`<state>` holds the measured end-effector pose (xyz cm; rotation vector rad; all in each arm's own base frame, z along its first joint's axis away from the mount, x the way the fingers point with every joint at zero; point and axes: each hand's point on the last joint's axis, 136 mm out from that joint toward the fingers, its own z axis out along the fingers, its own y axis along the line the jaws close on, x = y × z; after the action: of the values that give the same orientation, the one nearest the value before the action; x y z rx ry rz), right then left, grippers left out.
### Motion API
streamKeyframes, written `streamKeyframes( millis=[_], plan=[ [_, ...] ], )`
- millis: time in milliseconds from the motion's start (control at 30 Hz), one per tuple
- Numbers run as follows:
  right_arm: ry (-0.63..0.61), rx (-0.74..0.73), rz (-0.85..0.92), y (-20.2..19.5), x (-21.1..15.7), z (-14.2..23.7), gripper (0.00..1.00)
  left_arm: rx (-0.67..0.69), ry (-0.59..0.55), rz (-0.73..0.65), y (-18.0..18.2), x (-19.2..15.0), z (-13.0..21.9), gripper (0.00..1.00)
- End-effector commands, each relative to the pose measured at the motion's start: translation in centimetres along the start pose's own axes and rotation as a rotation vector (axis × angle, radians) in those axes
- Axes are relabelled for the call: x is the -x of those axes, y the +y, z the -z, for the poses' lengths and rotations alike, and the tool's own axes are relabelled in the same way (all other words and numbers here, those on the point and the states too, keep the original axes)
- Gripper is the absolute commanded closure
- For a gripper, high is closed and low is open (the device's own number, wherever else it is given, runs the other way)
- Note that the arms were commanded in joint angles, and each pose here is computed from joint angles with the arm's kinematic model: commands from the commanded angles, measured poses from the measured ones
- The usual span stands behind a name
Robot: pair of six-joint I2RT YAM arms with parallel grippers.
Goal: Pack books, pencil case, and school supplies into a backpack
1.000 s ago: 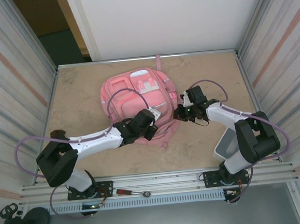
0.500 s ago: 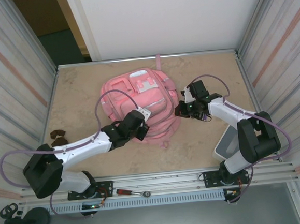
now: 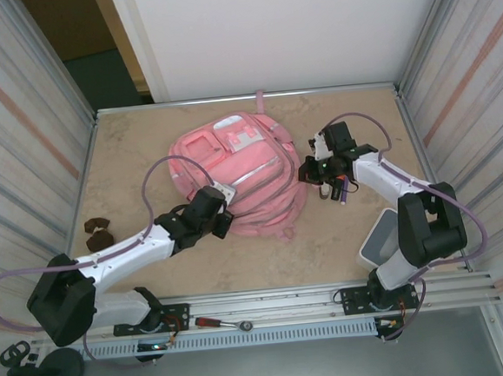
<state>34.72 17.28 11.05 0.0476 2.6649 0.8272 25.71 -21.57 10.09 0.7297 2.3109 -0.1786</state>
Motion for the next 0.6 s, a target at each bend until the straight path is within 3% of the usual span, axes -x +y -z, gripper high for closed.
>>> streamKeyframes(
  millis=[0, 133, 400, 567],
  plan=[
    [-0.045, 0.020, 0.034, 0.7, 2.5, 0.0, 1.00, -0.066, 0.002, 0.033, -0.8, -0.4, 0.6, 1.00],
    [-0.027, 0.050, 0.052, 2.0, 3.1, -0.6, 0.97, -0.147, -0.041, 0.028, -2.8, 1.2, 0.8, 1.00],
    [-0.091, -0.025, 0.068, 1.9, 2.6, 2.5, 0.62, -0.226, -0.065, -0.020, -6.3, 2.8, 0.5, 1.00],
    [-0.084, 0.166, 0.015, 5.3, -0.1, 2.4, 0.52, -0.254, -0.063, -0.046, -7.7, 3.1, -0.1, 1.00]
  ],
)
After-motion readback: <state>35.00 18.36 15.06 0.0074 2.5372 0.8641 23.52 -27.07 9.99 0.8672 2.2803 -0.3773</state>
